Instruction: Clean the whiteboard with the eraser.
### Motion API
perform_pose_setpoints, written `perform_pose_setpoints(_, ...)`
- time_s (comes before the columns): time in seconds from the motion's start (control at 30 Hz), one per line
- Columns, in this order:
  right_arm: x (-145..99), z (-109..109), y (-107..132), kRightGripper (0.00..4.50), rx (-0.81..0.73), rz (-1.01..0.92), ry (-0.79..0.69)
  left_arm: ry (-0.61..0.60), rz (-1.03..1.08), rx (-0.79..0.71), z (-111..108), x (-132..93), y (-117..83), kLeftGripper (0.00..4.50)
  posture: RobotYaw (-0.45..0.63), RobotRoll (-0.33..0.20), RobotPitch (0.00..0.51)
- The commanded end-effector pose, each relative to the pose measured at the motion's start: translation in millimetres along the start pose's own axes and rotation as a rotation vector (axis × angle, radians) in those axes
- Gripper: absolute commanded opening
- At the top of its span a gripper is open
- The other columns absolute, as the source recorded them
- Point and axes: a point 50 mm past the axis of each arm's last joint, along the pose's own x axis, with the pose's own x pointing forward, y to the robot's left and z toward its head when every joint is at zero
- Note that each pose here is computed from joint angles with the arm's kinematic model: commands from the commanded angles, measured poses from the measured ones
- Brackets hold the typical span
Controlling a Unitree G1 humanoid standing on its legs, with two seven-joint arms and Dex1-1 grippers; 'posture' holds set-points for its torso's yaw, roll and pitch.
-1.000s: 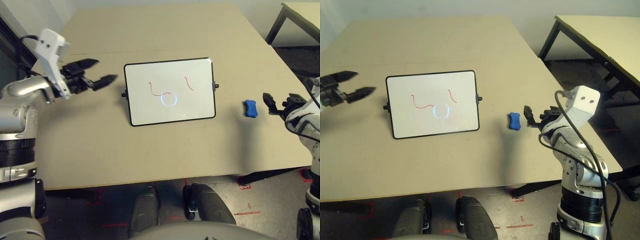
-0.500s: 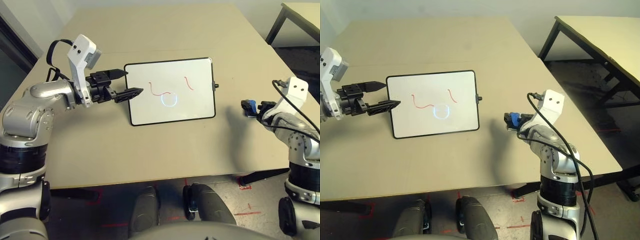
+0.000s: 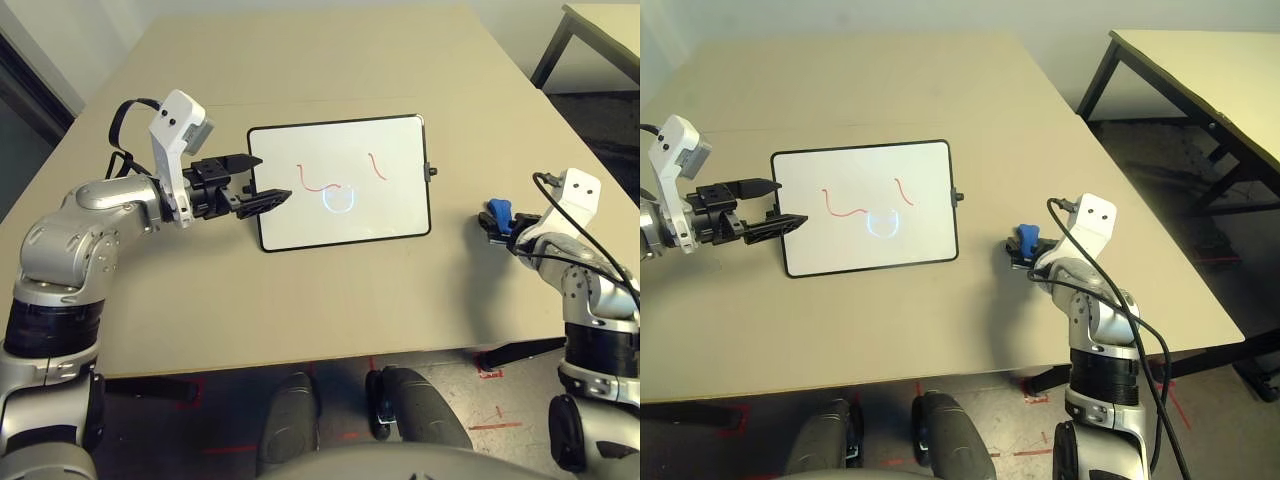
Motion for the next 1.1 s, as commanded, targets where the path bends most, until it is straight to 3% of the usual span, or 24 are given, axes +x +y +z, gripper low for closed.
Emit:
perform_pose_setpoints(0.03, 0, -1, -4, 3.60, 0.016, -0.025, 0.003, 0.018, 0.003, -0.014, -5, 0, -1, 4.50, -0.09, 0.000, 0.125)
perform_pose_setpoints(0.27, -12, 4, -10, 1.29, 0.038, -0.062, -0.038, 0.023, 0.006, -0.022, -7, -1, -1, 4.50, -0.09, 0.000, 0.128)
perform_pose_setpoints(0.37, -19, 10, -9, 0.81, 0.040, -0.066, -0.075, 0.022, 0.006, -0.022, -6, 0, 0, 4.50, -0.10, 0.000, 0.127)
perform_pose_setpoints(0.53, -22, 20, -4, 0.78, 0.056, -0.052, -0.115, 0.021, 0.001, -0.021, -5, 2, 1, 4.50, -0.11, 0.000, 0.131)
perform_pose_setpoints(0.7, -27, 46, 11, 0.78, 0.022, 0.032, -0.225, 0.022, -0.007, -0.020, -5, 5, 1, 4.50, -0.11, 0.000, 0.134)
perform_pose_setpoints(0.83, -41, 91, 50, 0.78, -0.073, 0.277, -0.401, 0.023, -0.015, -0.018, -3, 7, 0, 4.50, -0.11, 0.000, 0.134)
perform_pose_setpoints(0.9, -49, 102, 76, 0.78, -0.169, 0.441, -0.437, 0.023, -0.018, -0.016, -3, 7, 0, 4.50, -0.11, 0.000, 0.133)
perform_pose_setpoints(1.1, -43, 86, 113, 0.78, -0.356, 0.659, -0.375, 0.026, -0.023, -0.010, -2, 8, 0, 4.50, -0.10, 0.000, 0.128)
